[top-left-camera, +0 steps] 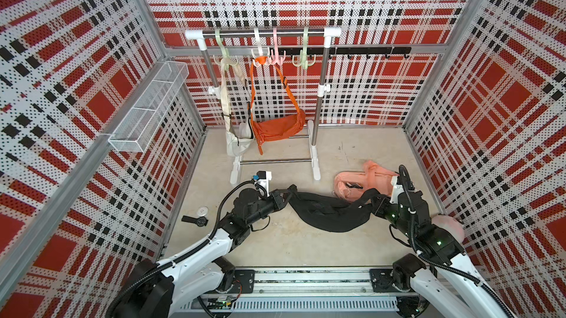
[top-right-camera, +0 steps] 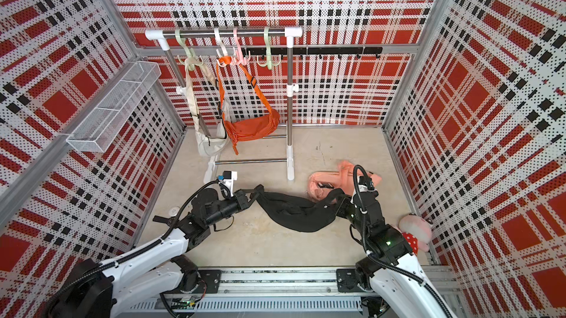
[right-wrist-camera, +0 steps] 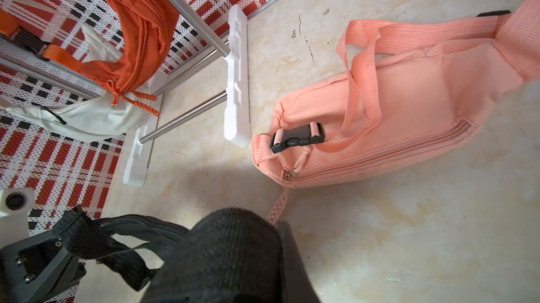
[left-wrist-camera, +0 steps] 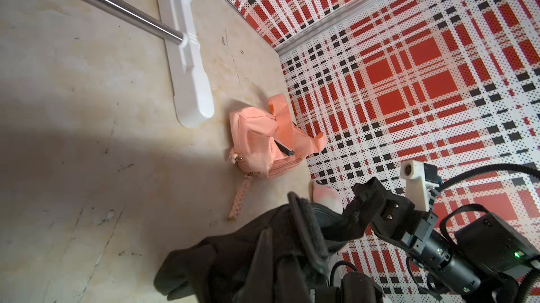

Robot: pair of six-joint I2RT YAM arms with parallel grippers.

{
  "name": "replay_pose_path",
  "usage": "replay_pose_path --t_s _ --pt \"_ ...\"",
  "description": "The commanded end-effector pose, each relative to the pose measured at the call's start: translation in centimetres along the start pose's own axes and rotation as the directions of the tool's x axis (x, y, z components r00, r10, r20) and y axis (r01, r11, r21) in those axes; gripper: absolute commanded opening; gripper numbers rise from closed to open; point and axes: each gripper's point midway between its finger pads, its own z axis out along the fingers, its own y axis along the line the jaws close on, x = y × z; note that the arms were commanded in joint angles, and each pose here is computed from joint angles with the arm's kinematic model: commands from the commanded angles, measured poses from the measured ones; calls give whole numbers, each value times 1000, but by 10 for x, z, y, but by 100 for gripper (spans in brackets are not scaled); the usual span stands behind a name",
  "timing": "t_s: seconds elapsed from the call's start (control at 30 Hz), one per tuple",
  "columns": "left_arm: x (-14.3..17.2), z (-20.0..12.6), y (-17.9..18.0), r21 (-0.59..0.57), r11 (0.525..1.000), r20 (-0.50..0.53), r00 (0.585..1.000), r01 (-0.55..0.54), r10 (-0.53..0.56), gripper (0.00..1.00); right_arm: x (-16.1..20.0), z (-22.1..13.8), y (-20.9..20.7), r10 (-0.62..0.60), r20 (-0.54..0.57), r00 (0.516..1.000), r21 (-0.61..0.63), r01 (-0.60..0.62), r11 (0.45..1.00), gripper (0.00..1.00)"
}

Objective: Take the bag off the hook
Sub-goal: Place the bag at the center of the board.

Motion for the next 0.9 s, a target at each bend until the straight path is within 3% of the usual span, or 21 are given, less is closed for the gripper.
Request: replay_pose_path --t_s 0.0,0.5,0.87 --pt "-7 2 -7 25 1000 30 1000 -1 0 0 14 14 -3 -2 -75 997 28 4 1000 0" --pt "-27 3 32 -72 996 85 995 58 -52 0 -3 84 43 -26 -115 993 -51 21 998 0" --pt "-23 -5 67 -129 989 74 995 74 -64 0 27 134 72 -62 -217 974 -95 42 995 0"
